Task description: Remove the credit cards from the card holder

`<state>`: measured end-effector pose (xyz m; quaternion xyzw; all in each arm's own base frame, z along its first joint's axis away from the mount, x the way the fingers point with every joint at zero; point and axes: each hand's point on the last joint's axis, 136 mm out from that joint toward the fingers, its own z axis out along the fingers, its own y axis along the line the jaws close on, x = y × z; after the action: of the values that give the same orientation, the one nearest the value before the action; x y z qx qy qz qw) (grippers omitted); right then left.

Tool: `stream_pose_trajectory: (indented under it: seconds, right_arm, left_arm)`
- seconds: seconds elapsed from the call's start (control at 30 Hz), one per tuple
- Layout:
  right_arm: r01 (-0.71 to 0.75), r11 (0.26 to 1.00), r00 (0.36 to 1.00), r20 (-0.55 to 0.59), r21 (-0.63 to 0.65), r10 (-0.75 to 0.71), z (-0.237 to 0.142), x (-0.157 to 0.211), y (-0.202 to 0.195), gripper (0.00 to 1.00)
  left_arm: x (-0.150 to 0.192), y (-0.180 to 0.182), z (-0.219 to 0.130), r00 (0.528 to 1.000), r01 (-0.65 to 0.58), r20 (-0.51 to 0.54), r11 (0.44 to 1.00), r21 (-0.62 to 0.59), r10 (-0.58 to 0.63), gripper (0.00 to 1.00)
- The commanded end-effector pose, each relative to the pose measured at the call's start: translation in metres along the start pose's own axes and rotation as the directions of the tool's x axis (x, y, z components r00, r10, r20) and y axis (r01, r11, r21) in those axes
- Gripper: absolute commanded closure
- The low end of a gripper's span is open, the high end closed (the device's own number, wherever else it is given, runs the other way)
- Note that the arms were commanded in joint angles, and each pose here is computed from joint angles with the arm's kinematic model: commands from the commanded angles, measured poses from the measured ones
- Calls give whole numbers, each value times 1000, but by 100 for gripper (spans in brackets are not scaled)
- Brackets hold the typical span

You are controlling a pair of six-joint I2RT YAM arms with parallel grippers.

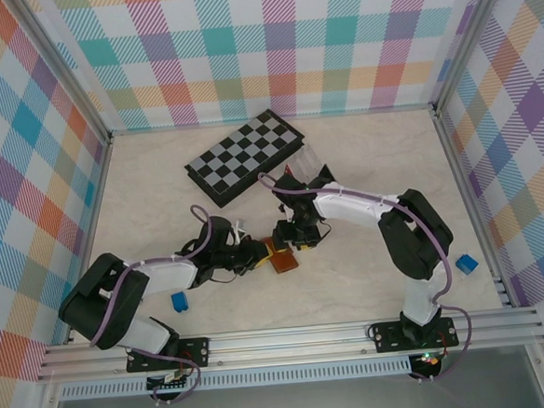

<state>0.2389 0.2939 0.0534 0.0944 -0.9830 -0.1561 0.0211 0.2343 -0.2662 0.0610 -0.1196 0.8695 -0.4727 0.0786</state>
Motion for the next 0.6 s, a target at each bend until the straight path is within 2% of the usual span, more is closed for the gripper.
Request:
stream_pose_trajectory:
  seconds: [0.0, 0.23, 0.57]
  right_arm:
    - [49, 998, 999, -12, 31, -49, -7, 5, 3, 41]
    - [59, 998, 998, -32, 26, -59, 1, 7, 12, 41]
    - [10, 993, 1000, -23, 117, -7, 8, 5, -6, 49]
  left_arm:
    - [-3, -20, -4, 998, -63, 6, 998, 22, 63, 98]
    - [-3, -25, -5, 998, -66, 1, 998, 22, 66, 100]
    - [-3, -21, -8, 998, -67, 5, 998, -6, 67, 100]
